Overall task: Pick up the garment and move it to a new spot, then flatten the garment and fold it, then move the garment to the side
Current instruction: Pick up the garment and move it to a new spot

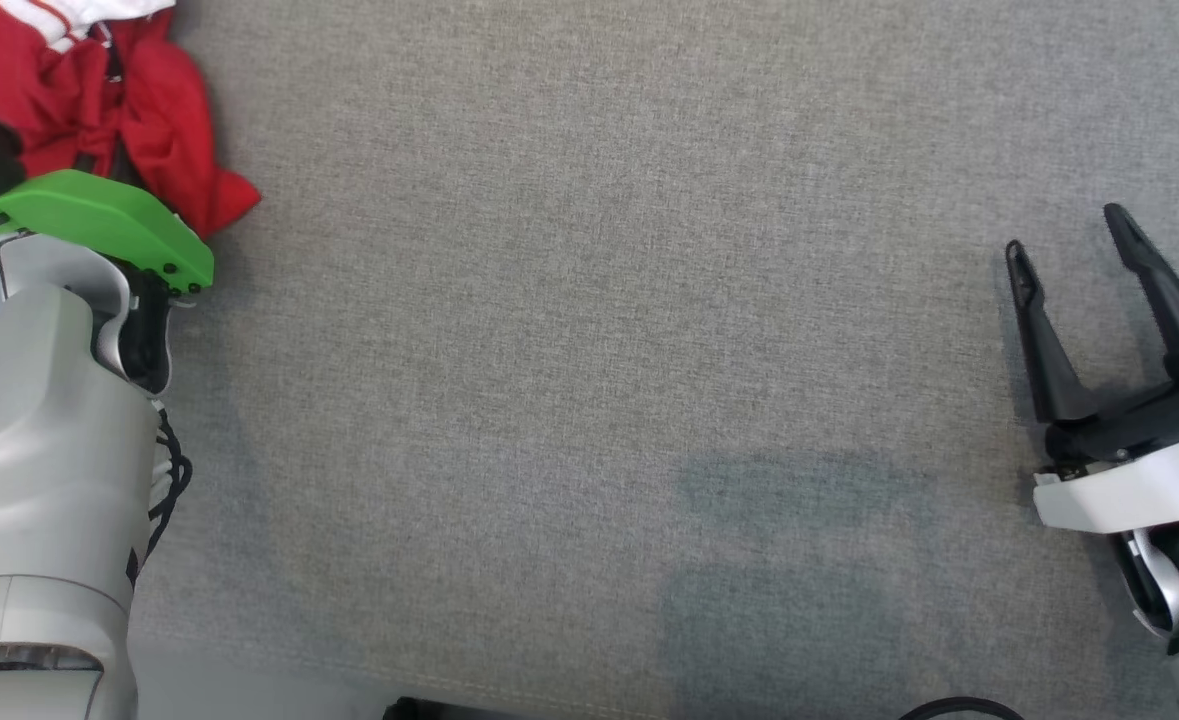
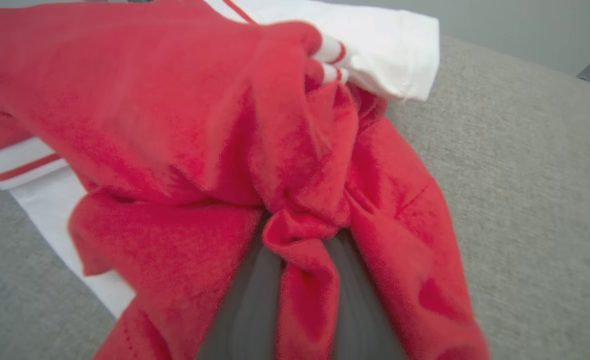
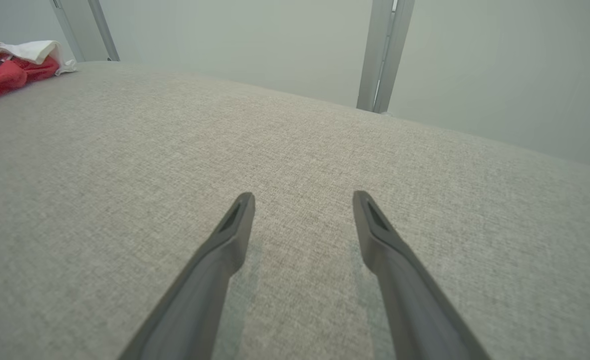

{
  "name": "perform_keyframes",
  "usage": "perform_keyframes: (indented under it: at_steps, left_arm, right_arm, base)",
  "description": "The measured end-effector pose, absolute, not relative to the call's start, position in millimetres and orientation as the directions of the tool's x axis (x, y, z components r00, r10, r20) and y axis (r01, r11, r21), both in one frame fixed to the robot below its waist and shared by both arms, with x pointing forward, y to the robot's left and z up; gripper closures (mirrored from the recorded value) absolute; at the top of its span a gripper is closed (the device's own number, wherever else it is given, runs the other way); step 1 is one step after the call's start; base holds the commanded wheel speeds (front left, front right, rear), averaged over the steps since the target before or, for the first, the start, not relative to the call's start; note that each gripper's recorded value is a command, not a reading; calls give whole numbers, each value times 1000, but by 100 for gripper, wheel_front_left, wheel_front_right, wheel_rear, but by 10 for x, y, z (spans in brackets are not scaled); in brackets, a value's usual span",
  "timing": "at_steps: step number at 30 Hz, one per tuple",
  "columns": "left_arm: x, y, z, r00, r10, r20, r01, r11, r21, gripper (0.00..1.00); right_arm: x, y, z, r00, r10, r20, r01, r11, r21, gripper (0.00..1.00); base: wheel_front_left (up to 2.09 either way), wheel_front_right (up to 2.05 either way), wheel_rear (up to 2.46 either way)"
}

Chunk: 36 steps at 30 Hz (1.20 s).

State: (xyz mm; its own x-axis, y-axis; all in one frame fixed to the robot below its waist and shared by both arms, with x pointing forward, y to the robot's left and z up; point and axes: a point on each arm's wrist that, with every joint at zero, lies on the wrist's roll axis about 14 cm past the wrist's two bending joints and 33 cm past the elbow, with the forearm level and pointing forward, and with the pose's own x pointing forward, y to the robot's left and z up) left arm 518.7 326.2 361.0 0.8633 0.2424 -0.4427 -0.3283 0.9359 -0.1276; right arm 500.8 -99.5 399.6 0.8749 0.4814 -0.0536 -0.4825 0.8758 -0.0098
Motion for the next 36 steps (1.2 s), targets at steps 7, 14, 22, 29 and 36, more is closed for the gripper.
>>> perform_keyframes:
  at_steps: [7,14,22,29,36]
  left_arm:
    - [5389,3142,4339,954,148,-262,-176,981,-87,100]
    - [5629,2608,5272,997,-46,-54,39,990,-133,100]
    - [5538,1514,5951,931,-357,81,366,905,-217,100]
    - [4941,167,6175,746,-651,138,657,687,-311,100]
    - [4344,-783,5975,558,-823,111,800,497,-335,100]
  right_arm:
    - [4900,-871,4282,887,461,-2,-461,887,37,0]
    - [4725,-912,4592,914,403,48,-405,912,70,0]
    - [4511,-1235,4820,957,279,76,-285,955,87,0]
    - [4336,-1577,5000,980,169,105,-178,981,80,0]
    - [4194,-1838,5078,990,84,115,-93,993,78,0]
  base:
    - [0,0,0]
    - [0,0,0]
    - [0,0,0]
    - [0,0,0]
    - [0,0,0]
